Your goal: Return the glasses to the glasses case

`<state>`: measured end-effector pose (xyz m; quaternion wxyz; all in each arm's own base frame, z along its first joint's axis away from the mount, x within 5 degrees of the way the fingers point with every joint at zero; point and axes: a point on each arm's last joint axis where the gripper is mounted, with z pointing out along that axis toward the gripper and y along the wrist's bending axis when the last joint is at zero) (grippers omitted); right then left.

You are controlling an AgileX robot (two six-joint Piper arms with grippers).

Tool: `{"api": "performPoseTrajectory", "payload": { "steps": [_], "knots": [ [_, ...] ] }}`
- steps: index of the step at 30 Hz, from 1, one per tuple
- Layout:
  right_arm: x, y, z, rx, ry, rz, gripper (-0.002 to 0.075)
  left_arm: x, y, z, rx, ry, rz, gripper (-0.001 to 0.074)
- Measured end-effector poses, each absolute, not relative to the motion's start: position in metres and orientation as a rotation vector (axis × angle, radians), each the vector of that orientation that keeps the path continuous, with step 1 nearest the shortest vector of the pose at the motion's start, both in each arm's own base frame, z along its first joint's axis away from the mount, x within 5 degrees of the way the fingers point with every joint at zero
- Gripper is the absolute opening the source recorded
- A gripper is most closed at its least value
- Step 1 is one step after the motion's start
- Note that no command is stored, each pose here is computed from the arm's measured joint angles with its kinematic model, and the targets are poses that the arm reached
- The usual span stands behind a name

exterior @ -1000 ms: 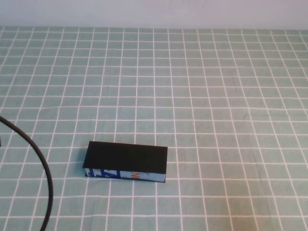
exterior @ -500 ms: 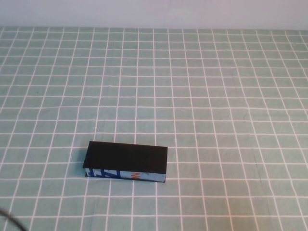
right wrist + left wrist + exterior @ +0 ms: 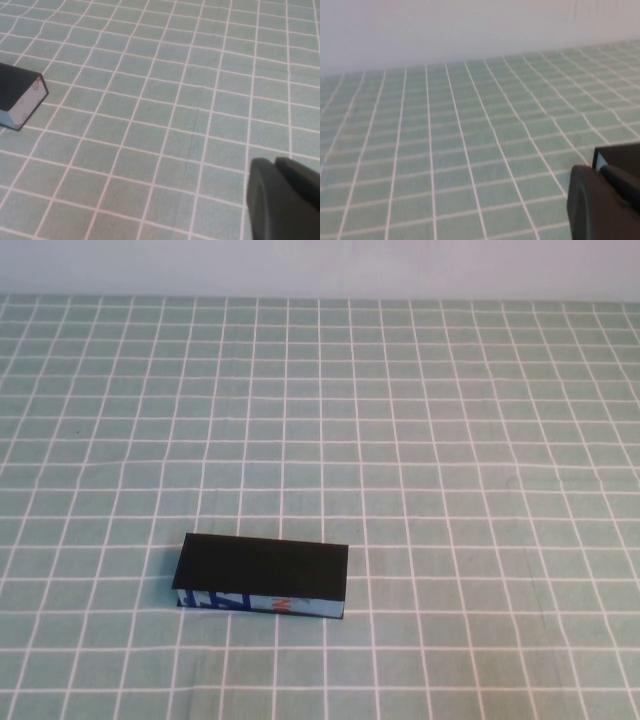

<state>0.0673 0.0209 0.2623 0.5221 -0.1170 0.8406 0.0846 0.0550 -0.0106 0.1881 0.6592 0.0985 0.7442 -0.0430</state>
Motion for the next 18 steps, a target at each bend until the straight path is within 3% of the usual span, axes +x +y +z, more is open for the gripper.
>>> {"api": "performPoseTrajectory", "payload": {
  "steps": [7,18],
  "knots": [
    [0.067,0.021,0.262,-0.28,2.014,0.203,-0.0011,0.052,-0.009,0.172,0.188,1.863,-0.115,-0.0001],
    [0.067,0.021,0.262,-0.28,2.014,0.203,-0.0011,0.051,-0.009,0.17,0.175,1.88,-0.112,-0.0001]
  ]
}}
